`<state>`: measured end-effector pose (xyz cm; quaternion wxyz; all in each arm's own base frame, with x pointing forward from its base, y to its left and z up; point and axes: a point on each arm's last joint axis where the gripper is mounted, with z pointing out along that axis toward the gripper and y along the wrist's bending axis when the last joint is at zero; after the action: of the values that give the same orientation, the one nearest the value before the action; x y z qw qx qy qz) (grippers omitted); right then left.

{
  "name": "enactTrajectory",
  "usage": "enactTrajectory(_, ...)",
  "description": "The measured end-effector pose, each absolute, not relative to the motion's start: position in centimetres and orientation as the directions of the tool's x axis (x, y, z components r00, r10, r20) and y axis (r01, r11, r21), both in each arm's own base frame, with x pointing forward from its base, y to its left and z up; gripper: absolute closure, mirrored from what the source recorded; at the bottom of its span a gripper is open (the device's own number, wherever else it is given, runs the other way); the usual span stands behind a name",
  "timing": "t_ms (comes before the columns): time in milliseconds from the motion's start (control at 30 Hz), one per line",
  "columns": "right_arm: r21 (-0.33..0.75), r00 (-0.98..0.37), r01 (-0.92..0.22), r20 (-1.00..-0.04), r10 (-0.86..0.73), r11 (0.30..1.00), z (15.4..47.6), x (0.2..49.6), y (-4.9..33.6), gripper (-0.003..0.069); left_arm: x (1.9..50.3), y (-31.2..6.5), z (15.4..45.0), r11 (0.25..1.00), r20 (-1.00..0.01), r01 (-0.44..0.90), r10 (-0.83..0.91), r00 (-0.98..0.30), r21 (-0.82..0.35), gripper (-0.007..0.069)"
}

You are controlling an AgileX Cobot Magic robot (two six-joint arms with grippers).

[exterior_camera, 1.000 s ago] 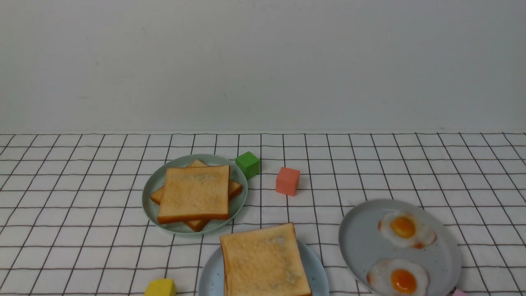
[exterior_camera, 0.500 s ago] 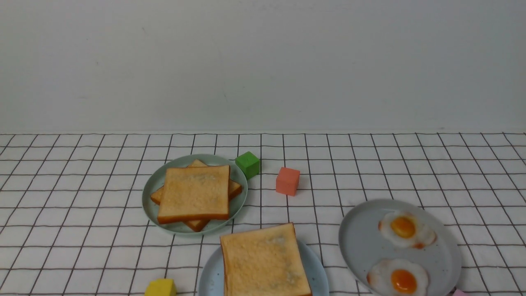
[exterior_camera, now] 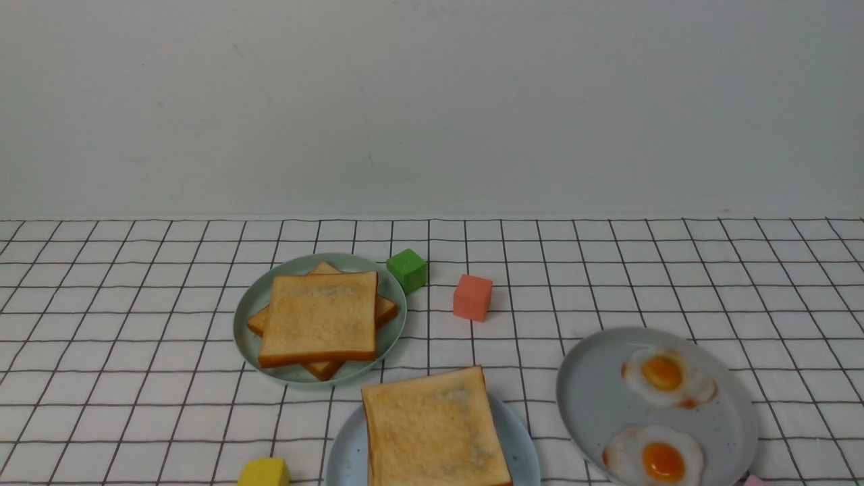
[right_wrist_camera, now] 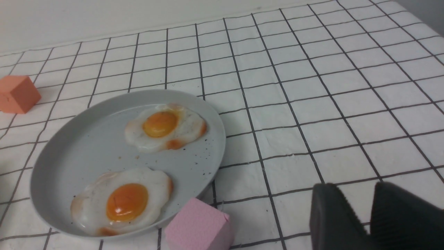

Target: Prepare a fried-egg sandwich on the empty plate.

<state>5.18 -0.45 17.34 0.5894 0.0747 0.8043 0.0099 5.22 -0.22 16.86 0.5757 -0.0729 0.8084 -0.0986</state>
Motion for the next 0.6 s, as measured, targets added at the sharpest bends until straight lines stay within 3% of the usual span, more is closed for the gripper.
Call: enactTrajectory(600,0.104,-0.294,0.108,-0.947,0.132,0.989,17.34,5.18,-0.45,0.0429,5.22,-0.22,16.86,0.970,-0.916,-0.004,-0.231,-0.327,-0.243,0.0550)
